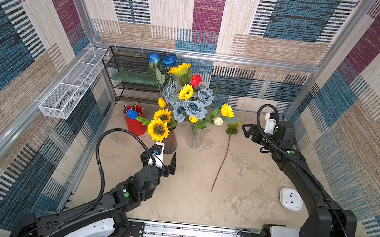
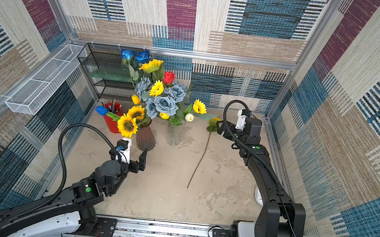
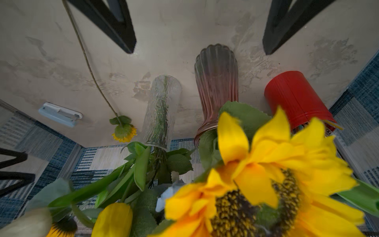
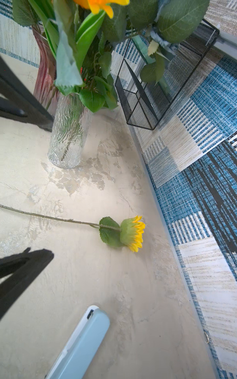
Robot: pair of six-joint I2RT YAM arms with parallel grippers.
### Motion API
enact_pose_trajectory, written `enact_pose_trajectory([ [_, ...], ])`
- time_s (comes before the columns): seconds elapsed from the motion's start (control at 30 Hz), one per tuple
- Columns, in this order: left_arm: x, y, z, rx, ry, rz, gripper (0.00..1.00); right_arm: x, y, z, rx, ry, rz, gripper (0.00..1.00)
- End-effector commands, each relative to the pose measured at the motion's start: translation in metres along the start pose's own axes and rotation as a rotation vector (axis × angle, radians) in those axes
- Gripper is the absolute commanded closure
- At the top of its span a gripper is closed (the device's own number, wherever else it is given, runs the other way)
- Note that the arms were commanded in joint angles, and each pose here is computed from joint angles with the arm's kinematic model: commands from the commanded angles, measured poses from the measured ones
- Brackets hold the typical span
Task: Pick out yellow flowers from the vase
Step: Pick up the flower from the vase.
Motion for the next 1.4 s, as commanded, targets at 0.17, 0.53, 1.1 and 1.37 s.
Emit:
enact_pose_trajectory([
  [0.17,0.026,0.009,-0.056,-0.181,-0.054,-0.120,0.05,0.003,0.002,-0.001,-0.001,0.004,-0.051,0.04],
  [0.53,0.038,0.030,-0.066,-0.198,-0.070,-0.111,0.08,0.003,0.003,-0.003,0.020,0.011,-0.073,0.04],
  [1.1,0.049,0.053,-0.090,-0.207,-0.048,-0.127,0.34,0.003,0.004,0.004,0.040,0.019,-0.091,0.04],
  [1.37,0.046,0.049,-0.104,-0.198,-0.045,-0.095,0.44,0.001,0.006,0.005,0.047,0.027,-0.087,0.04],
])
Point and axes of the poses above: each gripper's point midway between its finger pads, its own y axis out along the fingers, its own x axis along the line the jaws close on, z = x × y, the point moved 2 cm from there along -y, back along the fingers, and after that the axes turned 5 degrees about y, right-handed, at the moved point
